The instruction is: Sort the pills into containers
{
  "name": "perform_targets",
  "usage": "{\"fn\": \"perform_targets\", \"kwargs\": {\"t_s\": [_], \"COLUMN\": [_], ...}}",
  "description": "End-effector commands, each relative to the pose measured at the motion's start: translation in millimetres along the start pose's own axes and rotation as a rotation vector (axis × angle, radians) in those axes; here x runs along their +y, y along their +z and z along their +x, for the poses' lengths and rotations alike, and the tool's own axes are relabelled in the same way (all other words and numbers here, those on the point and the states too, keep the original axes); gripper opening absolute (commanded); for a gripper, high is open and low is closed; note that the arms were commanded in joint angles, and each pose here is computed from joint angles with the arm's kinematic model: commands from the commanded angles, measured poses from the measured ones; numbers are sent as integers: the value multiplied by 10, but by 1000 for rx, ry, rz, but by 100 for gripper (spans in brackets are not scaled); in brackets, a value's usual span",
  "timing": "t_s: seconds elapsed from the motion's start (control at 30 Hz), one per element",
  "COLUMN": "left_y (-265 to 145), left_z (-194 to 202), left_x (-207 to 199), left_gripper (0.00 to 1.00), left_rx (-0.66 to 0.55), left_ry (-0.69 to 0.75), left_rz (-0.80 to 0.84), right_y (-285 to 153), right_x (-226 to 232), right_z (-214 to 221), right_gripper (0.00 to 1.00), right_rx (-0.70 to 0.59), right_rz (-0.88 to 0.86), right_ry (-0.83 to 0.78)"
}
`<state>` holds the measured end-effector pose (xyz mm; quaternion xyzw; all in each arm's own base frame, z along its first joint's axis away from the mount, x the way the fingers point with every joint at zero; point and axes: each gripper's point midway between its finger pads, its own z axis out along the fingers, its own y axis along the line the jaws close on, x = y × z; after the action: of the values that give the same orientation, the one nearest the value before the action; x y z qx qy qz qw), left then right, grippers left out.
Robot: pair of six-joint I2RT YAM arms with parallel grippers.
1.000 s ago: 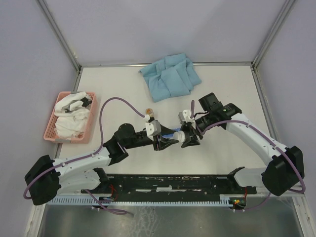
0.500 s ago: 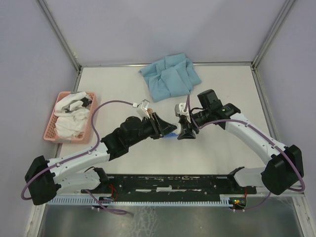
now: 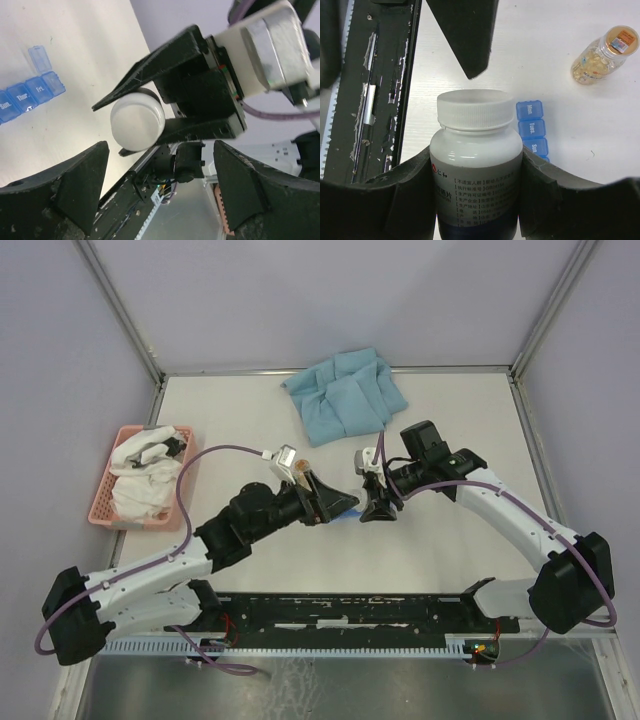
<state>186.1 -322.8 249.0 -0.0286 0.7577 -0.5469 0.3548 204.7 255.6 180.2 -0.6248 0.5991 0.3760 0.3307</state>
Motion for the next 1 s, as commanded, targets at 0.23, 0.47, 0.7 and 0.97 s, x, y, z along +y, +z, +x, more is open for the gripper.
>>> {"fn": "perform_targets", "kwargs": {"t_s": [0.23,0.47,0.7,0.97], "left_y": [-497,-633,-319,-70], "left_z": [148,-38,-18,52], "left_x": [200,77,-195,-265], "left_gripper": [90,95,95,89], "left_rx": [-151,-385,-288,-112], "left_ry": [737,1249,1354,1298], "left_rz": [300,405,495,634], "right_y": [-36,-36,-32,-47], "right_x": [132,185,209,228], "right_z": [-120,-90,-92,-117], "right_gripper": [1,1,1,1], "right_rx": [-45,-44,-47,-53], "right_rz": [-68,-97,-113,-115], "right_ry": [-55,-76,-79,-88]}}
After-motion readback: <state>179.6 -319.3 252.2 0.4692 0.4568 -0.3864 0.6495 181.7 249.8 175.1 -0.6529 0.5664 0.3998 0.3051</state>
